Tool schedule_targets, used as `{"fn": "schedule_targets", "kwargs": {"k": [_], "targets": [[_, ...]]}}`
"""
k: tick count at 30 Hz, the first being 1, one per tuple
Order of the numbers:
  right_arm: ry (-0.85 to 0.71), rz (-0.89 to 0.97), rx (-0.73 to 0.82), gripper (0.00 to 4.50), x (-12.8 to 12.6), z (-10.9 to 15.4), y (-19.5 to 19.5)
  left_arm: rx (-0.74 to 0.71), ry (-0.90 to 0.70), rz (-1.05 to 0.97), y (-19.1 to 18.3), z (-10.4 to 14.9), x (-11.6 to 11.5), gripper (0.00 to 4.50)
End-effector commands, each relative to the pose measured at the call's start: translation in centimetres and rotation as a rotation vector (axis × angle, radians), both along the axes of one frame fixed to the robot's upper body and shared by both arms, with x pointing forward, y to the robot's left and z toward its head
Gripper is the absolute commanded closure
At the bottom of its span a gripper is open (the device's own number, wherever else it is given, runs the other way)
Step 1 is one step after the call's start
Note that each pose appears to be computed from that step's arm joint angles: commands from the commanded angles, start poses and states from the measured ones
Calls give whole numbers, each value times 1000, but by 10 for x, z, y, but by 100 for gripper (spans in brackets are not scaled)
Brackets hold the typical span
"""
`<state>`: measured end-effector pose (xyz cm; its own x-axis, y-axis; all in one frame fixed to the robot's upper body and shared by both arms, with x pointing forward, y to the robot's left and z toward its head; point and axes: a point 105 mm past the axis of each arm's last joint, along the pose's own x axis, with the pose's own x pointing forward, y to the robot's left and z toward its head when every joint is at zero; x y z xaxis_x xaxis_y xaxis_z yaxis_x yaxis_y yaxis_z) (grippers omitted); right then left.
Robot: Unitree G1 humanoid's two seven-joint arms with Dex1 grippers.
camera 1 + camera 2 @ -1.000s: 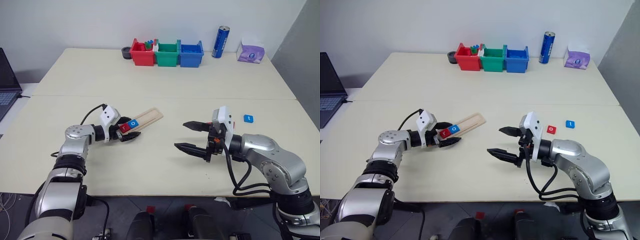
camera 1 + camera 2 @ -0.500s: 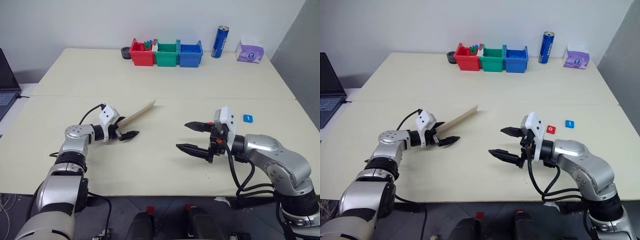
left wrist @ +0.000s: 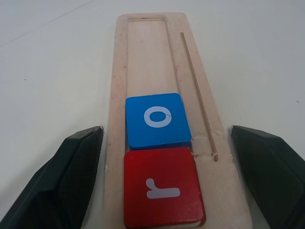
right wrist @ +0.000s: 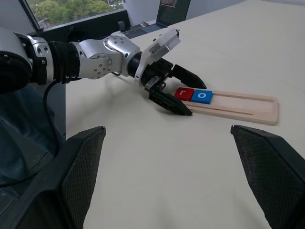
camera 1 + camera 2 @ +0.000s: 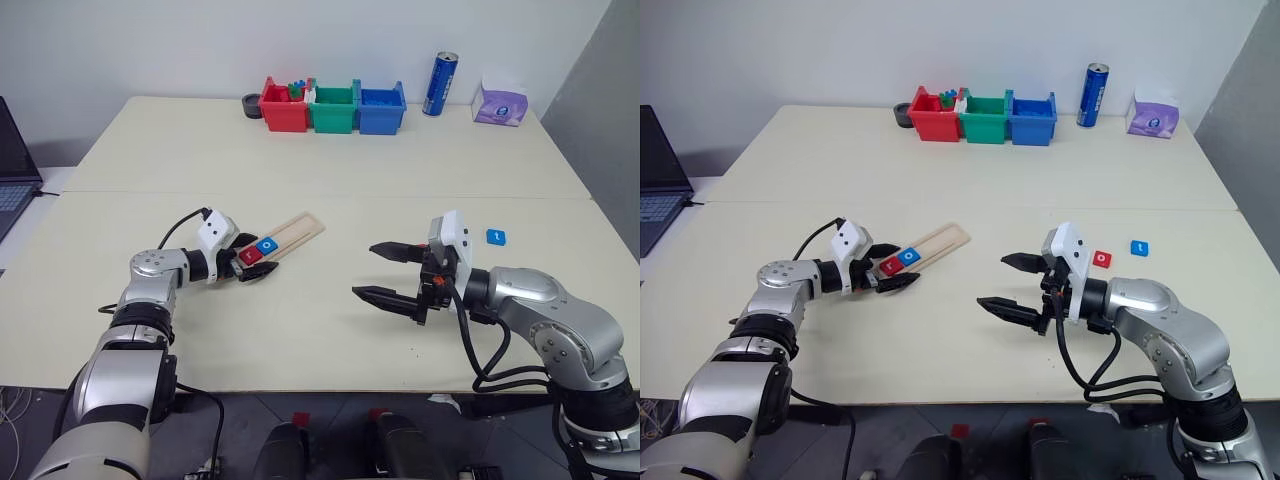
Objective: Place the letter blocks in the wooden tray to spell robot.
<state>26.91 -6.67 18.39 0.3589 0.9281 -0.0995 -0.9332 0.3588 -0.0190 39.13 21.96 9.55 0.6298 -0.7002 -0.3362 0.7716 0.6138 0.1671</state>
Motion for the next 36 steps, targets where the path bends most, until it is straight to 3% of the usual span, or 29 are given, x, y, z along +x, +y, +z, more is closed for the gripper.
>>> {"fn": "schedule_targets", "kwargs": {"k": [1,3,7,15,25,36], "targets": [[-47,13,19,3,-2,13,2,15,7,9,5,1,0,0],[-47,11,18,1,-1,13,1,12,20,-4,4,-2,-2,18],[-46,7,18,0,0,13,1,10,28,-12,3,-6,-4,111],[-50,1,17,0,2,12,0,16,20,-89,-9,-7,-9,111],[-50,30,-23,0,-6,5,-5,33,2,-543,-83,-9,-53,111],[-65,27,-60,0,-11,-5,-12,146,8,-662,-83,-15,-60,111]]}}
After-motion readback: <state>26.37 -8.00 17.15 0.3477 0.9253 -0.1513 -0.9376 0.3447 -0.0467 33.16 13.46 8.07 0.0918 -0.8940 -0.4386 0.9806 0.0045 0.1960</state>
